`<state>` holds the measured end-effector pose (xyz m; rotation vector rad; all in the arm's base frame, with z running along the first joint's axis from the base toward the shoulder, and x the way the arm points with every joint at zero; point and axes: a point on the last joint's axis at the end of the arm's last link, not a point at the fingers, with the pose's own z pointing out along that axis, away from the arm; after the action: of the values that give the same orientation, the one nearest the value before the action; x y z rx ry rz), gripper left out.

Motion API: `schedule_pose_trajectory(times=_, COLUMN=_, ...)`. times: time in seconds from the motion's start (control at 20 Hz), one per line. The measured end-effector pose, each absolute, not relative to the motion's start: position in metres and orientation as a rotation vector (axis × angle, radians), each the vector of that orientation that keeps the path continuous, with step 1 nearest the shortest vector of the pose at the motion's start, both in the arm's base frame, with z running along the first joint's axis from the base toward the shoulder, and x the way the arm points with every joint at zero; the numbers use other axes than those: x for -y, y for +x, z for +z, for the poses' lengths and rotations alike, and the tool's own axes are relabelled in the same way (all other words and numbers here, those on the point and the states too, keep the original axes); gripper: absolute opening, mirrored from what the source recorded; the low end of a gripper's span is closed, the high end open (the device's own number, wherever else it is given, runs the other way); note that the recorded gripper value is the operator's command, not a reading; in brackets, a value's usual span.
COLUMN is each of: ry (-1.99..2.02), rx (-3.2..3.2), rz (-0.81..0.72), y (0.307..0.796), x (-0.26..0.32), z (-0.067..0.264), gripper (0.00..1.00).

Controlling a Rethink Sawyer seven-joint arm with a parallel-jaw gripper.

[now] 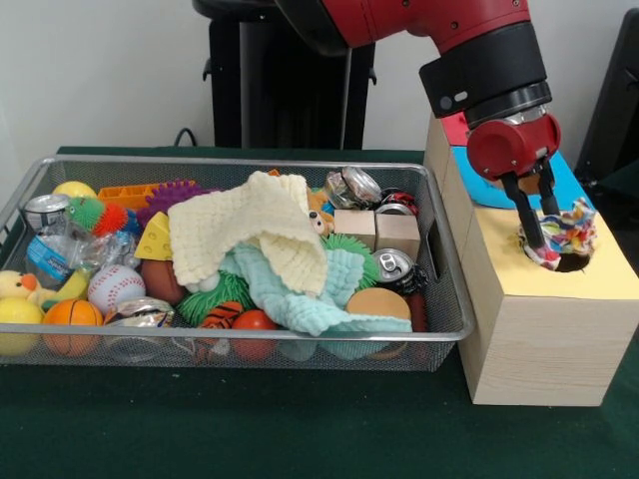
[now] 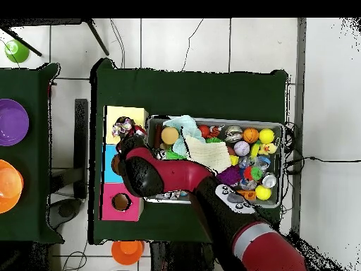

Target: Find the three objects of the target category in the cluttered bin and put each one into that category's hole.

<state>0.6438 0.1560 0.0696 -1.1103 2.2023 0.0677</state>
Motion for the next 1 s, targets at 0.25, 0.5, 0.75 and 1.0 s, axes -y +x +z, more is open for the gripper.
schedule_pose_trajectory(times=0.25, ry=-1.088, rx=-2.187, rz=0.058, y=0.646, x=-0.160, z=0.064, gripper=1.00)
schedule_pose_trajectory(times=0.5, ry=-1.088, rx=-2.182, rz=0.045, y=0.648, x=-0.163, z=0.059, gripper=1.00)
schedule_pose_trajectory(times=0.75, ry=-1.118, rx=-2.184, rz=0.001, y=0.650, x=-0.166, z=0.051, gripper=1.00)
schedule_pose_trajectory(times=1.0, ry=-1.158, rx=-2.176, rz=-0.056, y=0.650, x=-0.171, z=0.050, gripper=1.00)
